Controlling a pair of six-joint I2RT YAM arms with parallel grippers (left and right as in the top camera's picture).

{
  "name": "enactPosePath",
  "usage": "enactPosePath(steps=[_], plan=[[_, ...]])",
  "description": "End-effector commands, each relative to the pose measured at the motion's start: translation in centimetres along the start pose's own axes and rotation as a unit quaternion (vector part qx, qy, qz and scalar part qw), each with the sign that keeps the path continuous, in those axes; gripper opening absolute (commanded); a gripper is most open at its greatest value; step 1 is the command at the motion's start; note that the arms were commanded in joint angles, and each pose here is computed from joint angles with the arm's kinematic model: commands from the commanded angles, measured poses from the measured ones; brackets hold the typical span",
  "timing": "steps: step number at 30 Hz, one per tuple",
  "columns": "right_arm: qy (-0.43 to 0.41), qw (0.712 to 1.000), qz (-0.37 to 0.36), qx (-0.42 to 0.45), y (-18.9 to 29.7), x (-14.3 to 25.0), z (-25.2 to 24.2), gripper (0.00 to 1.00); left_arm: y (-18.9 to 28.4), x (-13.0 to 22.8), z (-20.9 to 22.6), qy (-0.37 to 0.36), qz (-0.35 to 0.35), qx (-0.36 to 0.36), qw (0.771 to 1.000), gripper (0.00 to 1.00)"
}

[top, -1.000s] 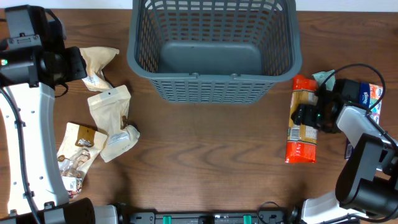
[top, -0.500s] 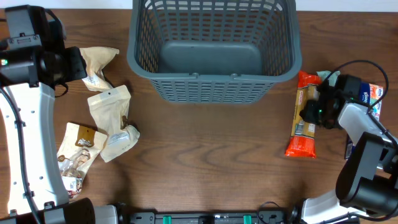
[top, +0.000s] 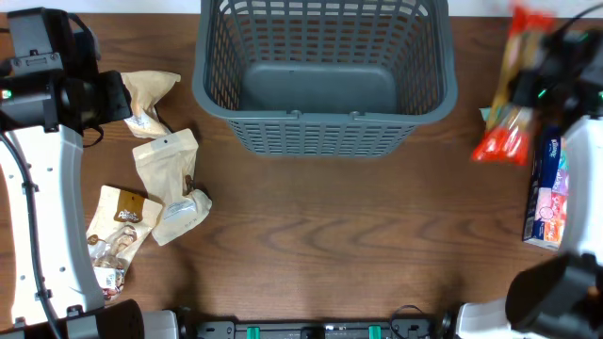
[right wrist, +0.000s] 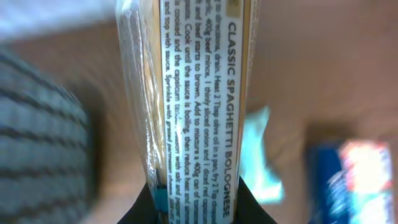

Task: Pack container
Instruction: 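Carry the spaghetti pouch into the basket and release it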

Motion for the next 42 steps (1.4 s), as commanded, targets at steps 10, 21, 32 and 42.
enactPosePath(steps=[10,21,32,42], plan=[[0.392,0.880,-0.236,-0.130,16.6,-7.7,18.3,0.01,-0.1,0.1,0.0,-0.003,0.005,0.000,1.000,0.47],[0.627,0.689,-0.229,-0.282,12.4,-0.7,29.4,0.01,-0.1,0.7,0.0,-0.003,0.019,0.000,1.000,0.47],[0.641,0.670,-0.009,-0.374,-2.6,9.5,30.7,0.01,-0.1,0.7,0.0,-0.003,0.018,0.001,1.000,0.47],[0.613,0.695,-0.001,-0.374,-1.6,8.8,31.0,0.99,-0.1,0.7,0.0,-0.003,0.018,0.001,1.000,0.47]])
Point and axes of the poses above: each gripper's point midway between its finger pads, its own y axis back along the fingers, its own z axis along the line the jaws close on, x = y × z, the point moved 3 cm from there along y, back along the fingers, and after that the axes turned 7 degrees about -y, right-handed, at the moved point
